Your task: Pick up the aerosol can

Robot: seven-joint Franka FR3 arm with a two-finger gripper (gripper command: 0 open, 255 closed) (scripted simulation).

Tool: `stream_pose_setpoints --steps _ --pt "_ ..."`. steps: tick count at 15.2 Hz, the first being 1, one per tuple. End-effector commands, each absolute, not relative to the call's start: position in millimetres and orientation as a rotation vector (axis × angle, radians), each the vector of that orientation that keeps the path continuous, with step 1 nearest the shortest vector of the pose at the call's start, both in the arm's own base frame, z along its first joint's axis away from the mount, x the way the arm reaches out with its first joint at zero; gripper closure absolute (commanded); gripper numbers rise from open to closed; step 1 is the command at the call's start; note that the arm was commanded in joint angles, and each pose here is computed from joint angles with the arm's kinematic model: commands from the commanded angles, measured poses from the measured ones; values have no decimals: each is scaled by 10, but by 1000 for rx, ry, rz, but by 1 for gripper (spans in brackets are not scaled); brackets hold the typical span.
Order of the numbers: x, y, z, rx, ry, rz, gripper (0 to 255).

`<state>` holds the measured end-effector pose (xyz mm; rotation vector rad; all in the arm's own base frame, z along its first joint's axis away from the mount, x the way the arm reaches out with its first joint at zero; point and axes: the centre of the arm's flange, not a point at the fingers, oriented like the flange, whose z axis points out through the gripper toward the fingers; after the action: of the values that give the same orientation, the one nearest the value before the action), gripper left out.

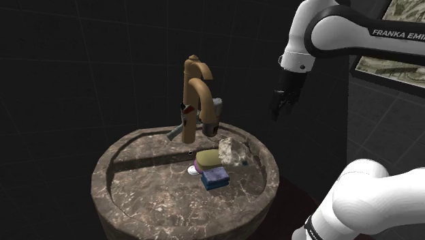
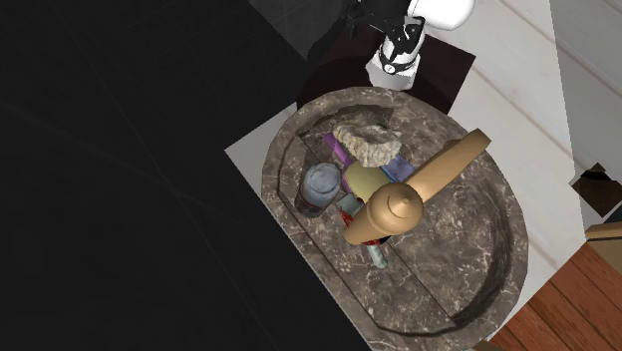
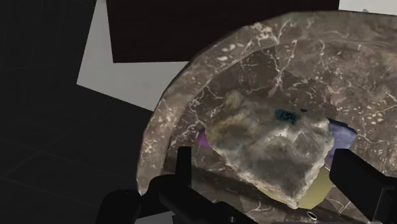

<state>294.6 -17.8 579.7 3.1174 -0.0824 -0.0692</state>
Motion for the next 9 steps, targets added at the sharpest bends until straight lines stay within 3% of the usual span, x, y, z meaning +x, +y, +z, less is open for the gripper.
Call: stream_pose_setpoints --steps 1,9 --pt "2946 -178 5797 3117 -82 -69 0" --pt "3971 29 5650 3116 -112 -68 0"
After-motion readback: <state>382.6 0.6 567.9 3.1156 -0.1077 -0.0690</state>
